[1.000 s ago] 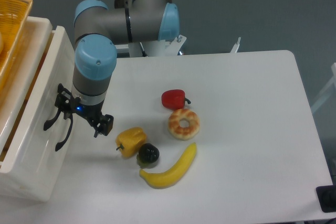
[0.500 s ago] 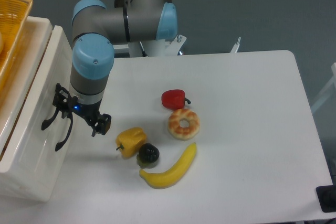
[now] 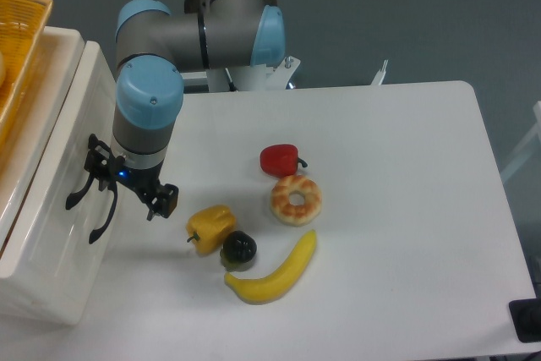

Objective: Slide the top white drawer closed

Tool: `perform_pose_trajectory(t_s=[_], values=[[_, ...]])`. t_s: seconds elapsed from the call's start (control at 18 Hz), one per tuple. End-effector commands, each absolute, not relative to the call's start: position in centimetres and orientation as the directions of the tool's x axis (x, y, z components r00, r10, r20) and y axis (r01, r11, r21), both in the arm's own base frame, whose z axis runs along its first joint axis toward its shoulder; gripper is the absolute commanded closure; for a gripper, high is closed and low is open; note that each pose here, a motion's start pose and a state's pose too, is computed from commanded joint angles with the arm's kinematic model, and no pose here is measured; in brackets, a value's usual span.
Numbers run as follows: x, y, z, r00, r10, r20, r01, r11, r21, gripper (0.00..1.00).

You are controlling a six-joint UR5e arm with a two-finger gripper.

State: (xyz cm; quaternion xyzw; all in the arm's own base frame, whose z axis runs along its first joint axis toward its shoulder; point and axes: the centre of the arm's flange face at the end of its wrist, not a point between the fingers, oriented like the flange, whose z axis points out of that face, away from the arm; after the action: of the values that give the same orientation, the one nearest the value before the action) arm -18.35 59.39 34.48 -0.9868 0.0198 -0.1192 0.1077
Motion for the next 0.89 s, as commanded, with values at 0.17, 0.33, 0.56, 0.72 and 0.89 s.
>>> perform_pose_trajectory(t_s=[0.17,0.33,0.56,0.72,0.89], values=[[-21.1,58.6,34.7,0.974,-0.028,0.223,0.023,-0.975,-0.222,0.0],[-25.4,57.8,36.9,0.983,-0.011,0.183,0.039,-0.963,-0.266,0.0],[-29.0,56.9,38.9,0.989,-0.129,0.069,-0.104,-0.95,-0.294,0.0],[-30.9,55.6,38.4,0.979,-0.203,0.009,-0.193,-0.947,-0.256,0.0],[-32.5,54.2,39.5,0.984,-0.177,-0.012,-0.174,-0.95,-0.26,0.0]])
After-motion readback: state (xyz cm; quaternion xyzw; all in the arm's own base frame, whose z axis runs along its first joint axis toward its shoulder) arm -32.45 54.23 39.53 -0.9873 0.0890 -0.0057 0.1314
